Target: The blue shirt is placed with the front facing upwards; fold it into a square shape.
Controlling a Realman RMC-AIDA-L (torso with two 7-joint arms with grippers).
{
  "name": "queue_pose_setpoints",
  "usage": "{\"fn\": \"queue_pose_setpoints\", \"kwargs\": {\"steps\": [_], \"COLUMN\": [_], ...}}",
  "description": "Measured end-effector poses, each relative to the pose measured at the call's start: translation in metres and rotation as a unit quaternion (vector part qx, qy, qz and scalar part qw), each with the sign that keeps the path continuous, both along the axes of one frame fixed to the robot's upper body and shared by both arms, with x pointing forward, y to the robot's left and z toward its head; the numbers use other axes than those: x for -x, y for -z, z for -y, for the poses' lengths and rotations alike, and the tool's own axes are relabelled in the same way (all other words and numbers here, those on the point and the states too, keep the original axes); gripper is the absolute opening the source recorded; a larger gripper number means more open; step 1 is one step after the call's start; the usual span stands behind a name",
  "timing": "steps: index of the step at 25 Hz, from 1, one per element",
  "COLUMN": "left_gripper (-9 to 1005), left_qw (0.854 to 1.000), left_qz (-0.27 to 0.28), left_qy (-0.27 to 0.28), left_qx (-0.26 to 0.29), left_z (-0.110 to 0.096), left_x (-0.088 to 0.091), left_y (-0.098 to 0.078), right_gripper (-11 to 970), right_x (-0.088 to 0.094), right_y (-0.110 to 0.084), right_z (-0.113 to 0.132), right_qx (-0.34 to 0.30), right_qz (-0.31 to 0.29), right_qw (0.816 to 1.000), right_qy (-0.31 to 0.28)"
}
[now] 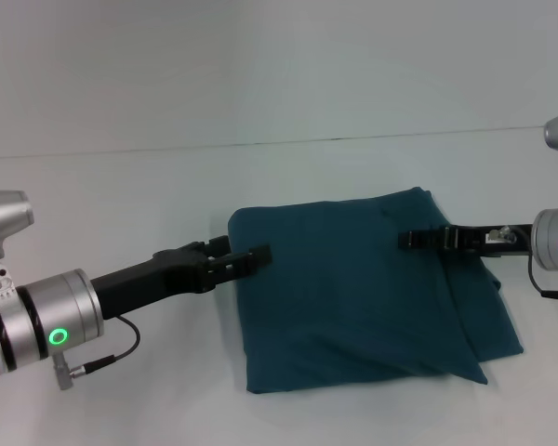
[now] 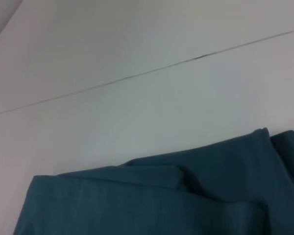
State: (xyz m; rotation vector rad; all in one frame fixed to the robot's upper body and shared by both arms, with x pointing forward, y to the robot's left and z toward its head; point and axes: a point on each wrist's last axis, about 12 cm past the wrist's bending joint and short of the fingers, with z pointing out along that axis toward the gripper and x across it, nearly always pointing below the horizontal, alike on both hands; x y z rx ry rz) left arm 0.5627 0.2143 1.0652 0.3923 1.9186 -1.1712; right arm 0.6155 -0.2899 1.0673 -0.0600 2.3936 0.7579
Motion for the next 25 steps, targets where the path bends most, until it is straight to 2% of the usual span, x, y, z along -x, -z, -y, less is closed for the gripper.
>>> {"fn": "queue_pose_setpoints", "kwargs": {"steps": [7, 15, 25], "left_gripper": [960, 959, 958], "left_qw": [1.0, 1.0, 1.0], "left_qz": [0.0, -0.004, -0.005], "left_qy": [-0.004, -0.01, -0.01], "left_qx": [-0.002, -0.004, -0.003], "left_z": [0.0, -0.002, -0.002], "left_x": [-0.001, 0.0, 0.001], "left_y": [0.0, 0.003, 0.003], "right_gripper": [715, 486, 93], "right_x": [-0.005, -0.011, -0.009], "right_y": [-0.003, -0.003, -0.001], "right_z": [-0.009, -0.019, -0.017], "right_qx": [0.0, 0.019, 0.017], "right_qz": [0.011, 0.017, 0.012], "right_qw": [1.0, 1.0, 1.0], "right_qy": [-0.005, -0.014, -0.004]}}
